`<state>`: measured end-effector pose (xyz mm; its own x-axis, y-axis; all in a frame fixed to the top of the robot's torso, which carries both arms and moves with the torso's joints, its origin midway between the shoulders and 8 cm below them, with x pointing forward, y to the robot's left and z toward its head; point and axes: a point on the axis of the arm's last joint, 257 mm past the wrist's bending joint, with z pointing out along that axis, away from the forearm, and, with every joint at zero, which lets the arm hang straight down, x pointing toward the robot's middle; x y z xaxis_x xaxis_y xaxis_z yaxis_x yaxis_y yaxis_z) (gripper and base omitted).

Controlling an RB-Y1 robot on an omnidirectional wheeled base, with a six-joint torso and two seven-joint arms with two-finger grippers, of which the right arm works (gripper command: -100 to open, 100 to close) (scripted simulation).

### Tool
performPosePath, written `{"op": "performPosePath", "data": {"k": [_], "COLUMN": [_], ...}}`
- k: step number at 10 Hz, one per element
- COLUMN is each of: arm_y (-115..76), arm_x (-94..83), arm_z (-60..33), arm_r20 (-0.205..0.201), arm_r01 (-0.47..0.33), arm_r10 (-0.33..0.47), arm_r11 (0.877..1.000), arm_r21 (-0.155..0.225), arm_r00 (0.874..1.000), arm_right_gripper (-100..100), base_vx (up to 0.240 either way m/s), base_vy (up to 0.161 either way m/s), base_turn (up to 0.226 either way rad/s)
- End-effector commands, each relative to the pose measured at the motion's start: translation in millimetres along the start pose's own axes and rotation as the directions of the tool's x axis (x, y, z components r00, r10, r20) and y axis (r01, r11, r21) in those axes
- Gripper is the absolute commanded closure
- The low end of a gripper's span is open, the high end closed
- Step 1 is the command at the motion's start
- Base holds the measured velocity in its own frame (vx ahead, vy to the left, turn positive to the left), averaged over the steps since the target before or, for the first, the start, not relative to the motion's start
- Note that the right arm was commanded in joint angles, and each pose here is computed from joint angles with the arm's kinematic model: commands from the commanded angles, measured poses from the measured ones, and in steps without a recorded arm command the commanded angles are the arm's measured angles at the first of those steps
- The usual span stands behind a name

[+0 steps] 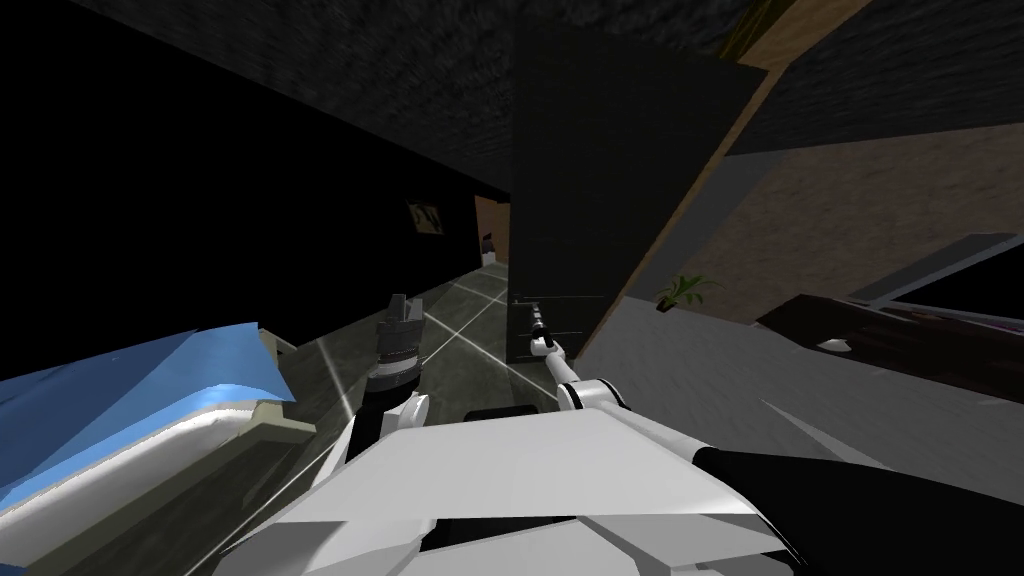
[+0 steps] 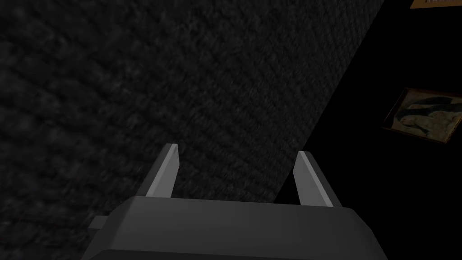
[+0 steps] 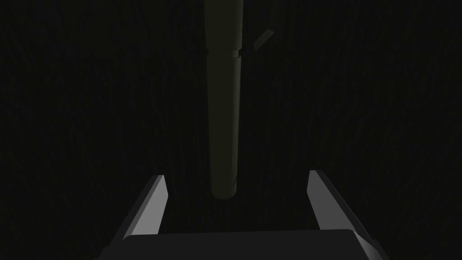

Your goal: Push the door open

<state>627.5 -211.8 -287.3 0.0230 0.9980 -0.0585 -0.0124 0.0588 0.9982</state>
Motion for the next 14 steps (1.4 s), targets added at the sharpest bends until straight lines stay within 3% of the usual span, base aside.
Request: {"op": "performPosePath", "data": {"k": [1, 4, 5, 6, 11, 12, 14], "arm_y": [-0.8, -3.4, -0.5, -0.5, -0.5, -3.4, -3.1], "arm_x": [0.3, 30.0, 21.5, 21.5, 21.5, -5.0, -21.0], "arm_z": [-0.8, -5.3, -3.4, -3.4, -3.4, -2.5, -1.7], "arm_r20": [0.001, -0.018, -0.014, -0.014, -0.014, 0.019, 0.042], "arm_r01": [-0.003, -0.050, -0.041, -0.041, -0.041, -0.024, -0.017], "arm_r10": [0.003, 0.050, 0.041, 0.041, 0.041, 0.024, 0.016], "arm_r11": [1.000, 0.999, 0.999, 0.999, 0.999, 1.000, 1.000], "arm_r21": [0.003, 0.011, 0.008, 0.008, 0.008, 0.012, 0.010], "arm_r00": [1.000, 0.999, 0.999, 0.999, 0.999, 1.000, 0.999], "arm_right_gripper": [-100, -100, -100, 100, 100, 100, 100], "base_vx": [0.192, 0.229, 0.051, -0.006, -0.010, 0.117, 0.149], "base_vy": [0.031, 0.023, 0.009, 0.001, -0.002, 0.067, 0.129], "base_turn": [0.028, 0.029, -0.001, -0.001, 0.003, -0.030, -0.069]}}
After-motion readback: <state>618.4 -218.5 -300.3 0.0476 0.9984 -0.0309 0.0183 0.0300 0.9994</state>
